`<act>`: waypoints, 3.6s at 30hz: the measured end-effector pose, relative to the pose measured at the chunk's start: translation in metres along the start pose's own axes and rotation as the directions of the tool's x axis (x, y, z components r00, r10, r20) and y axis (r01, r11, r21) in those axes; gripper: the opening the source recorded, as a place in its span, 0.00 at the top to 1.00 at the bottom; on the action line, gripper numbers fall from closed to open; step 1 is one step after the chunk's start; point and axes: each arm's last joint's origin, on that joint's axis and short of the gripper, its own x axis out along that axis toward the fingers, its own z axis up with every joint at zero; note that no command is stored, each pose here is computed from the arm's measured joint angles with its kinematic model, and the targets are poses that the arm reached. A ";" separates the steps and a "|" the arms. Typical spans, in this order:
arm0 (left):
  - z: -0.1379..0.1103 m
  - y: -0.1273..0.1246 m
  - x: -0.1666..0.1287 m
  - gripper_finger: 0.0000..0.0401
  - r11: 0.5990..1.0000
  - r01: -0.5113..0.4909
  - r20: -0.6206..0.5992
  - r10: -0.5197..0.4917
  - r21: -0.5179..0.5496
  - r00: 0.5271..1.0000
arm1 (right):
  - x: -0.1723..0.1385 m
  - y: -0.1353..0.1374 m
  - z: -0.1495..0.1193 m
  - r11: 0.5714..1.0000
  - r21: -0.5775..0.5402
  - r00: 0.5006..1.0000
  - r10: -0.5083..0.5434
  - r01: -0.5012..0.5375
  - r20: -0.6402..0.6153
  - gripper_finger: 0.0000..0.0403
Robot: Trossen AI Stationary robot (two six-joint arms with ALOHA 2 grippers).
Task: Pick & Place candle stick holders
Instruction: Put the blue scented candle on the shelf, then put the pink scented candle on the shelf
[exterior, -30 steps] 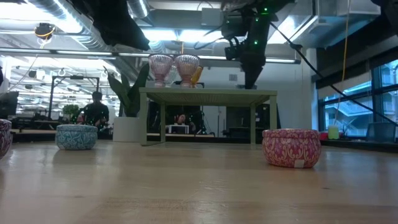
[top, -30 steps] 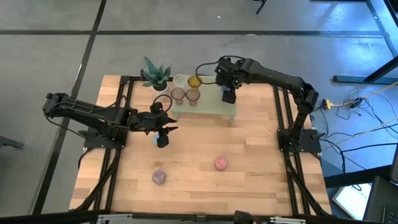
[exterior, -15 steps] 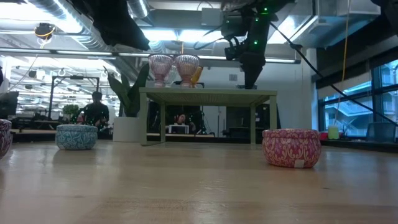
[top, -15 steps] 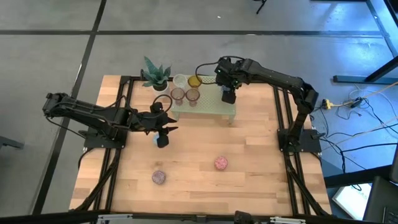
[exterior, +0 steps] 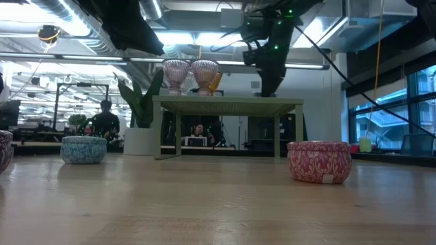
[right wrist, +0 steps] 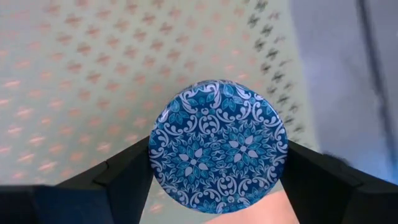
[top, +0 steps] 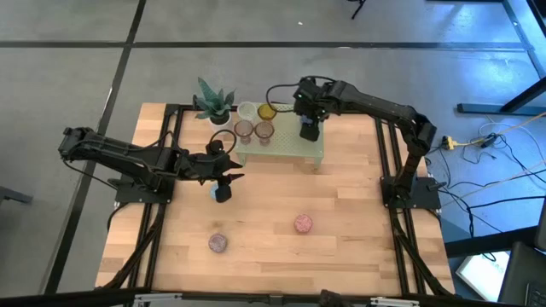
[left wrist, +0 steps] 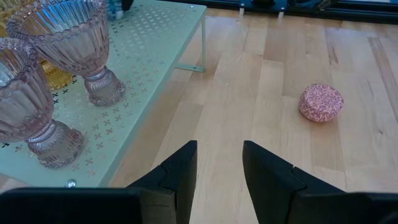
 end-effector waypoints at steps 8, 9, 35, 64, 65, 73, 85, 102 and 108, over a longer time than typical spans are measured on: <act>0.000 0.000 0.000 0.69 1.000 0.000 0.000 0.000 0.000 1.000 | -0.002 0.005 -0.004 0.998 -0.029 0.998 0.057 -0.058 -0.031 0.23; 0.000 0.000 0.000 0.69 1.000 0.000 0.000 0.000 0.000 1.000 | -0.002 0.005 -0.003 0.997 -0.047 0.998 0.056 -0.057 -0.026 0.23; 0.000 0.000 0.000 0.69 1.000 0.000 0.000 0.000 0.000 1.000 | -0.001 0.007 -0.008 0.995 -0.088 0.996 0.034 -0.041 -0.083 0.11; 0.000 0.000 0.000 0.69 1.000 0.001 0.000 -0.001 0.001 1.000 | -0.112 0.114 -0.008 0.933 -0.155 0.944 0.309 -0.324 -0.115 0.11; 0.000 0.000 0.000 0.69 1.000 0.000 0.000 0.000 0.000 1.000 | -0.113 0.125 -0.010 0.929 -0.165 0.942 0.312 -0.330 -0.126 0.11; 0.000 0.000 0.000 0.69 1.000 0.001 0.000 -0.001 0.000 1.000 | -0.086 0.209 -0.049 0.890 -0.278 0.913 0.278 -0.362 -0.299 0.11; 0.000 0.000 0.000 0.69 1.000 0.000 0.000 0.000 -0.002 1.000 | -0.008 0.274 -0.098 0.803 -0.383 0.882 0.353 -0.456 -0.310 0.11; 0.000 0.000 0.000 0.69 1.000 0.000 0.000 0.000 -0.002 1.000 | 0.031 0.283 -0.103 0.816 -0.403 0.907 0.407 -0.415 -0.110 0.11; 0.000 0.000 0.000 0.69 1.000 0.000 0.000 0.000 -0.002 1.000 | 0.032 0.284 -0.102 0.817 -0.405 0.908 0.409 -0.410 -0.094 0.11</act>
